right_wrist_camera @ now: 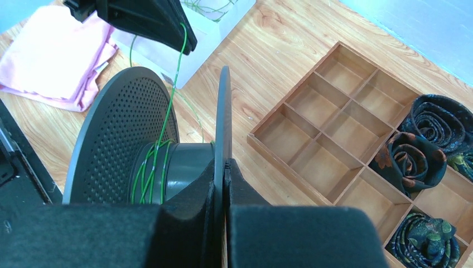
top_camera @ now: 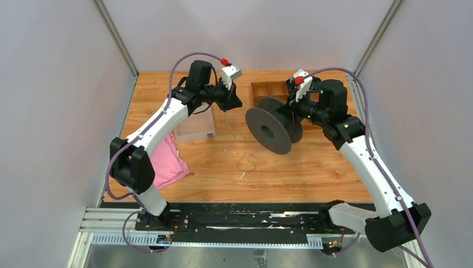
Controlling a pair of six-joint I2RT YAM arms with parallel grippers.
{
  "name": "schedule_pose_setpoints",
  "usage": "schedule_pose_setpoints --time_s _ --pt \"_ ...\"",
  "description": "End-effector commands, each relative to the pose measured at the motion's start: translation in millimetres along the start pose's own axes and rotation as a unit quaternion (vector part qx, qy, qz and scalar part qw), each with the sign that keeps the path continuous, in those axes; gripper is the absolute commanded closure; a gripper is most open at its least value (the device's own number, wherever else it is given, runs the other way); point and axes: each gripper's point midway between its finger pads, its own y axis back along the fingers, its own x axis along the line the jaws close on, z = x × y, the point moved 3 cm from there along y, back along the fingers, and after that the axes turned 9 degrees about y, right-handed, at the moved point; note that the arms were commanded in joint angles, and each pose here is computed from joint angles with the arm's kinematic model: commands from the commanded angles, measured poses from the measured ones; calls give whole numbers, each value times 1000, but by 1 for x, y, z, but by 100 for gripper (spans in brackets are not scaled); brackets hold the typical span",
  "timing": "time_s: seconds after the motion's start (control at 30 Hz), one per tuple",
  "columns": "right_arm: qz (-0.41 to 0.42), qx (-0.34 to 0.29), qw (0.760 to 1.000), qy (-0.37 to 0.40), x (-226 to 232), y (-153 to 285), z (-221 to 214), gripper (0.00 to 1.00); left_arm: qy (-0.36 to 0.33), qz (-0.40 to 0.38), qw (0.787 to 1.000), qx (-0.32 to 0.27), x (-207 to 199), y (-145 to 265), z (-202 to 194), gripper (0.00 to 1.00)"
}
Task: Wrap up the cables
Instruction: Wrap the cable around the cable reel.
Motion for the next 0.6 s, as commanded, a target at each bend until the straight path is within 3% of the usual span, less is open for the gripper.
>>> schedule_pose_setpoints --time_s 0.0,0.57 --pt "-8 -53 999 -9 -8 13 39 99 -12 0 1000 1 10 -2 -8 98" --pt "-34 -80 994 -61 -25 26 80 99 35 -24 999 -1 10 -17 -50 93"
